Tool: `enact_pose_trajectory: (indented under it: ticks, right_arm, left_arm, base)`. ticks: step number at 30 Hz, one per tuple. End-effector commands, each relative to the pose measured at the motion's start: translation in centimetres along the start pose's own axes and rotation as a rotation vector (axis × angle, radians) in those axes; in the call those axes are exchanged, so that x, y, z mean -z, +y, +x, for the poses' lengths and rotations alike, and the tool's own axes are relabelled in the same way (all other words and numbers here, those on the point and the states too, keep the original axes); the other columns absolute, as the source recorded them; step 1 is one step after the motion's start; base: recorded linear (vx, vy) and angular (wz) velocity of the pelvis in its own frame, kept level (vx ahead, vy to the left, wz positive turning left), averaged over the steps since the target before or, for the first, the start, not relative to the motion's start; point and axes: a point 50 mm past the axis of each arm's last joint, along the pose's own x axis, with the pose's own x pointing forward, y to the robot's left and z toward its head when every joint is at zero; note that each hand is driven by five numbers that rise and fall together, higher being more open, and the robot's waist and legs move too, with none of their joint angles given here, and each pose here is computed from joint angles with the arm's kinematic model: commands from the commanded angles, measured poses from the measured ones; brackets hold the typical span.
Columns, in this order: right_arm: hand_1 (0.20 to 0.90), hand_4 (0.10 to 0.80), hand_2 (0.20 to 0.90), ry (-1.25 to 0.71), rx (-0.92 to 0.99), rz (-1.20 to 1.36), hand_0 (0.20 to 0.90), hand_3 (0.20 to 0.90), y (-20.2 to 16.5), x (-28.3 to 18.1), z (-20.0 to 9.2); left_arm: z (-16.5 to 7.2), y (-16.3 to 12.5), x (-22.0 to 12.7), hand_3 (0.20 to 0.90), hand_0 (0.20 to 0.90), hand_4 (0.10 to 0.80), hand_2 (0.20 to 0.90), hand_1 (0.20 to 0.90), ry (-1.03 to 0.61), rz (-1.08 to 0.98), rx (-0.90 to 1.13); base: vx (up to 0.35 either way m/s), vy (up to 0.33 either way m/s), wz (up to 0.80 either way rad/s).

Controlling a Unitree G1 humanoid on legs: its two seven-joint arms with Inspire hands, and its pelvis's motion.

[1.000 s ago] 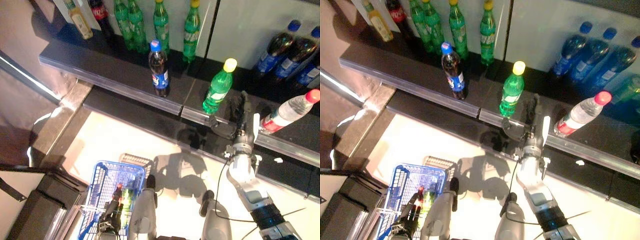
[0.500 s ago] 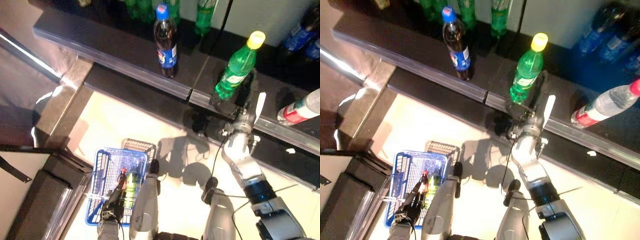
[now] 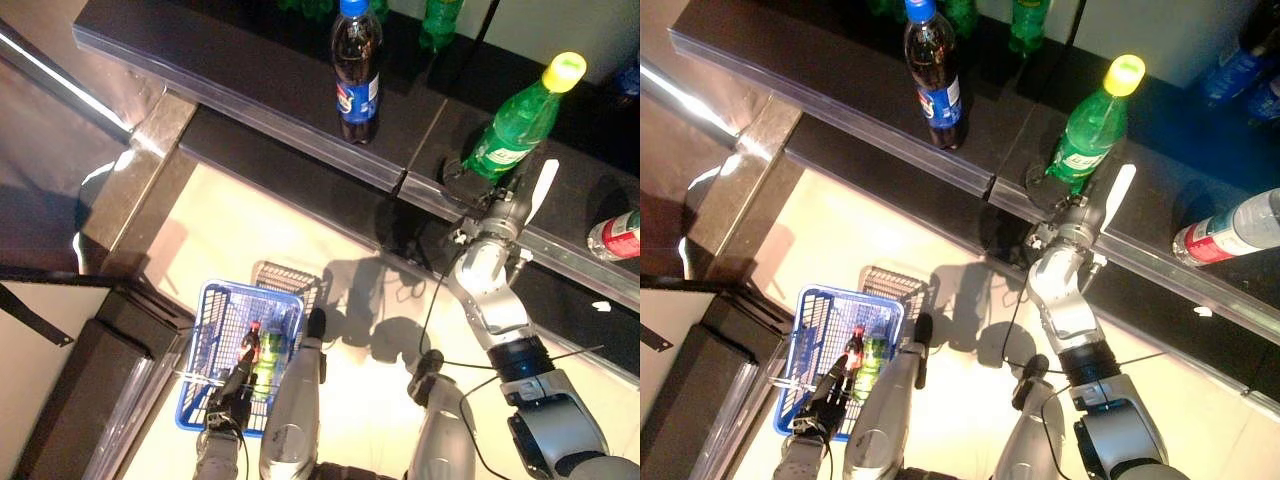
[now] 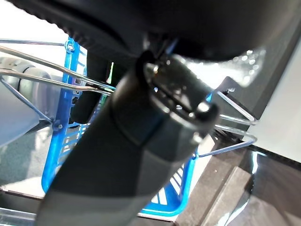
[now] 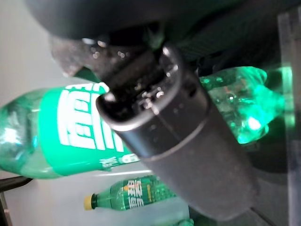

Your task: Pick up the drink and place into the basket.

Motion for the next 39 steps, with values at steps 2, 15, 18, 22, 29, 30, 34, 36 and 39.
enact_pose_trajectory:
  ticks: [2,15,18,22,29,30,34,36,39]
  right_arm:
    - [0.900,0.800,0.900,-0.285,0.109,0.147,0.900,0.900,-0.8,-7.6,3.2]
    - [0.300,0.100,0.300,-0.292,0.173,0.154,0.300,0.200,-1.7,-8.1,4.4]
    - [0.300,0.100,0.300,-0.306,0.159,0.159,0.300,0.200,-1.9,-8.3,4.3]
    - [0.300,0.100,0.300,-0.343,0.114,0.141,0.300,0.200,-1.8,-8.7,3.9]
    - [0.300,0.100,0.300,-0.432,-0.074,0.187,0.300,0.200,-0.6,-9.4,0.7]
    - [0.300,0.100,0.300,-0.450,-0.103,0.193,0.300,0.200,-0.3,-9.7,0.3]
    - [0.300,0.100,0.300,-0.467,-0.212,0.232,0.300,0.200,0.5,-10.1,-1.6]
    - [0.300,0.100,0.300,-0.469,-0.231,0.245,0.300,0.200,0.6,-10.2,-1.9]
    - [0.300,0.100,0.300,-0.434,-0.385,0.314,0.300,0.200,1.4,-10.4,-3.6]
  left_arm:
    - [-0.5,-1.9,-0.9,0.200,0.300,0.100,0.300,0.300,-0.029,0.075,0.197]
    - [-0.6,-1.8,-0.7,0.200,0.300,0.100,0.300,0.300,-0.016,0.066,0.218]
    - [-0.6,-1.8,-0.7,0.200,0.300,0.100,0.300,0.300,-0.023,0.065,0.233]
    - [-0.7,-2.2,-1.2,0.200,0.300,0.100,0.300,0.300,-0.063,0.051,0.284]
    - [-1.0,-4.4,-4.4,0.200,0.300,0.100,0.300,0.300,-0.234,-0.114,0.387]
    - [-1.1,-4.8,-4.6,0.200,0.300,0.100,0.300,0.300,-0.248,-0.122,0.412]
    - [-1.5,-5.9,-4.8,0.200,0.300,0.100,0.300,0.300,-0.265,-0.102,0.488]
    - [-1.6,-6.0,-4.9,0.200,0.300,0.100,0.300,0.300,-0.267,-0.096,0.504]
    - [-2.2,-7.0,-4.9,0.200,0.300,0.100,0.300,0.300,-0.258,-0.109,0.608]
  base:
    - [0.023,0.009,0.04]
    - [0.005,0.007,0.01]
    - [0.000,0.000,0.00]
    - [-0.026,0.031,-0.01]
    - [-0.035,0.018,-0.02]
    - [-0.033,0.013,-0.09]
    - [-0.007,0.016,-0.13]
    - [0.015,0.014,-0.08]
    - [0.055,0.053,-0.04]
